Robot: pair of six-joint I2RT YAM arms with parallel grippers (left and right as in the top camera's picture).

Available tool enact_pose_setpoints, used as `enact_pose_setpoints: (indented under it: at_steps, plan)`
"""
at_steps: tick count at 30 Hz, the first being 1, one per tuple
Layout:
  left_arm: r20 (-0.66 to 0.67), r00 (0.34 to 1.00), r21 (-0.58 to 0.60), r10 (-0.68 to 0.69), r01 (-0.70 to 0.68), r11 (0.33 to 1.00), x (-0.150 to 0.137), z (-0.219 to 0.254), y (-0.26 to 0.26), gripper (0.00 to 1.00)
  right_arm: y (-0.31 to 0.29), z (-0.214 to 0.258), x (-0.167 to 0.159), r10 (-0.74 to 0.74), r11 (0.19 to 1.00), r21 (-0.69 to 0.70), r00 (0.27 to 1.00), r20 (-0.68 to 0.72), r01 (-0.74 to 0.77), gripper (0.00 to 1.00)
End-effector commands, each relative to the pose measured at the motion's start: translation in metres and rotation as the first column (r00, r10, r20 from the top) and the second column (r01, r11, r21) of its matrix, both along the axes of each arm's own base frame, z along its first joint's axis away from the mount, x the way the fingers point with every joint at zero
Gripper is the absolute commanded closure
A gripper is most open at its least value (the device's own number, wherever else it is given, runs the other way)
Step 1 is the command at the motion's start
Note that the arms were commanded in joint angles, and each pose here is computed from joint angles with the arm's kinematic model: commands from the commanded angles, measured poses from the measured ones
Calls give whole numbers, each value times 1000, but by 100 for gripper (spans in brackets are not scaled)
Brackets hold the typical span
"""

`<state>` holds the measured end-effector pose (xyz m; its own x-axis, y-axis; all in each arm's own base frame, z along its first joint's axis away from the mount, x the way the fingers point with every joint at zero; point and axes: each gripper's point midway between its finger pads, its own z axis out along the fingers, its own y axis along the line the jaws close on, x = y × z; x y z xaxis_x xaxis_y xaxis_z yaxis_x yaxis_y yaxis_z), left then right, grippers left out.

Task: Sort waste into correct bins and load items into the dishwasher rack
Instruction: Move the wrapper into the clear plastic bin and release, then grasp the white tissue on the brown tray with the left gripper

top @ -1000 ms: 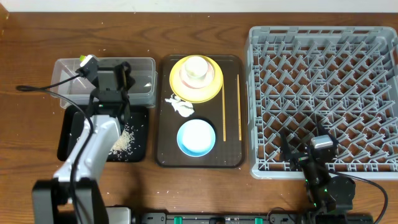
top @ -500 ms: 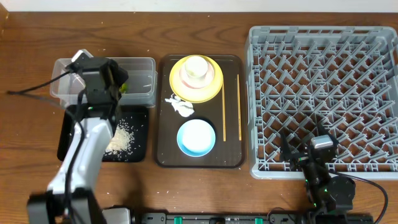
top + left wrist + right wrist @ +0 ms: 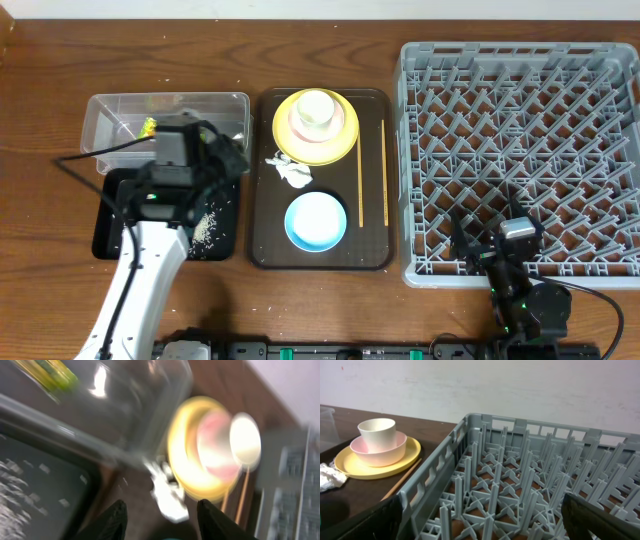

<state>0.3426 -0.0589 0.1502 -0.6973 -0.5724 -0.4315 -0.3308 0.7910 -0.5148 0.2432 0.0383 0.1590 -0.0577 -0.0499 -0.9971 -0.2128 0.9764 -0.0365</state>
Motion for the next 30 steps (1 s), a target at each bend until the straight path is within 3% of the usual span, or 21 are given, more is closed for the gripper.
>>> enact_pose_setpoints:
  at_steps: [1, 7, 18, 26, 30]
  plan:
    - [-35, 995, 7, -95, 95, 995, -5, -9, -30, 52, 1, -2, 0, 5, 1000, -12, 1000, -2, -5, 1]
    - [-116, 982, 128, -147, 162, 978, -9, -45, -57, 51, 1, -2, 0, 5, 1000, -12, 1000, -2, -5, 1]
    - [-159, 970, 151, -185, 209, 966, 12, -100, -82, 51, 1, -2, 0, 5, 1000, -12, 1000, -3, -5, 1]
    - [-242, 954, 164, -179, 222, 961, 10, -140, -81, 51, 1, -2, 0, 5, 1000, -12, 1000, -3, -5, 1]
    - [-246, 953, 165, -178, 223, 961, 10, -142, -81, 62, 1, -2, 0, 5, 1000, -12, 1000, -3, -5, 1]
